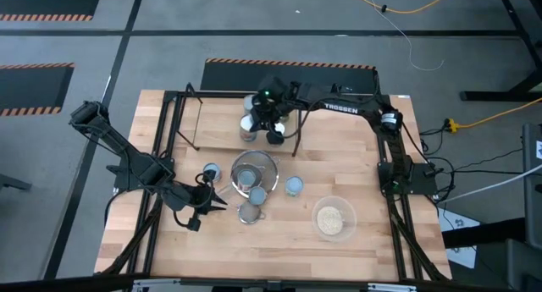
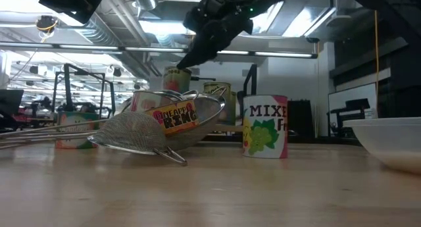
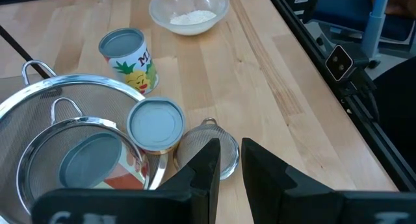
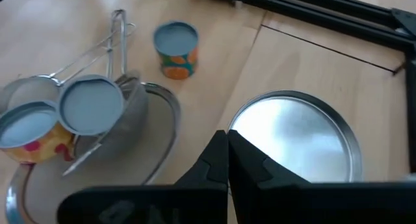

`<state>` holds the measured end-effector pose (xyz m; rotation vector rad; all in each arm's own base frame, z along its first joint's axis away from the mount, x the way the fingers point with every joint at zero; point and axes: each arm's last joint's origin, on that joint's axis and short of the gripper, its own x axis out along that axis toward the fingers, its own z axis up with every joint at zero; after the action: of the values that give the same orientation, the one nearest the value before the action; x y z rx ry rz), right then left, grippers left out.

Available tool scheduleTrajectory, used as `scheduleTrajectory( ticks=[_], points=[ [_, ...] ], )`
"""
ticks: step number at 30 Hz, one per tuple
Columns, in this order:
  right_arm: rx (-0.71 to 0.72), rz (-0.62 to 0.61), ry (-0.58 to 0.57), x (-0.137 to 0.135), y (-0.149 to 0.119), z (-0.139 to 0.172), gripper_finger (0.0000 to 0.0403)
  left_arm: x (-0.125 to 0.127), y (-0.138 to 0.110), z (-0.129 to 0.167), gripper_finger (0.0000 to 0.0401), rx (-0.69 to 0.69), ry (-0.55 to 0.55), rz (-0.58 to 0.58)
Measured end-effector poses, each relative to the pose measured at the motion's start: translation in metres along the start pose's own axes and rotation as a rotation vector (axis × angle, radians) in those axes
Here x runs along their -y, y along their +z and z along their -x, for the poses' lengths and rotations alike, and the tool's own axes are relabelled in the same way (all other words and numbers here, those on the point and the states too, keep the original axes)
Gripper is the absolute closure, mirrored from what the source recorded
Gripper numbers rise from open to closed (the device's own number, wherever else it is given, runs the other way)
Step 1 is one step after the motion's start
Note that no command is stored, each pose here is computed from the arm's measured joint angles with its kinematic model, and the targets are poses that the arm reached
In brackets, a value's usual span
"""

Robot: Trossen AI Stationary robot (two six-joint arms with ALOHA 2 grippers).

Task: Pick and place cans onto a shelf
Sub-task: Put the canned tomatoes on the shelf

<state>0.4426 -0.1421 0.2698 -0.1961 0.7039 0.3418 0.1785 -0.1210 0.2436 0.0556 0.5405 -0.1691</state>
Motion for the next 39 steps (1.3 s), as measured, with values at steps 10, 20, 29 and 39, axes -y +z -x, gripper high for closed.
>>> scheduleTrajectory(
  ticks=[10, 20, 29, 39],
  points=[
    [-0.039, -0.005, -0.023, -0.001, -0.002, -0.003, 0.0402, 0.0, 0.0, 0.0, 0.0345, 0.0, -0.001, 0.0],
    [-0.083, -0.02, 0.004, 0.001, -0.014, -0.019, 0.0402, 0.0, 0.0, 0.0, 0.0345, 0.0, -0.001, 0.0],
    [-0.077, -0.011, 0.008, 0.003, -0.016, -0.025, 0.0402, 0.0, 0.0, 0.0, 0.0345, 0.0, -0.001, 0.001],
    [-0.081, -0.017, 0.006, 0.003, -0.017, -0.024, 0.0386, 0.0, 0.0, 0.0, 0.0345, 0.002, 0.003, 0.0]
  ],
)
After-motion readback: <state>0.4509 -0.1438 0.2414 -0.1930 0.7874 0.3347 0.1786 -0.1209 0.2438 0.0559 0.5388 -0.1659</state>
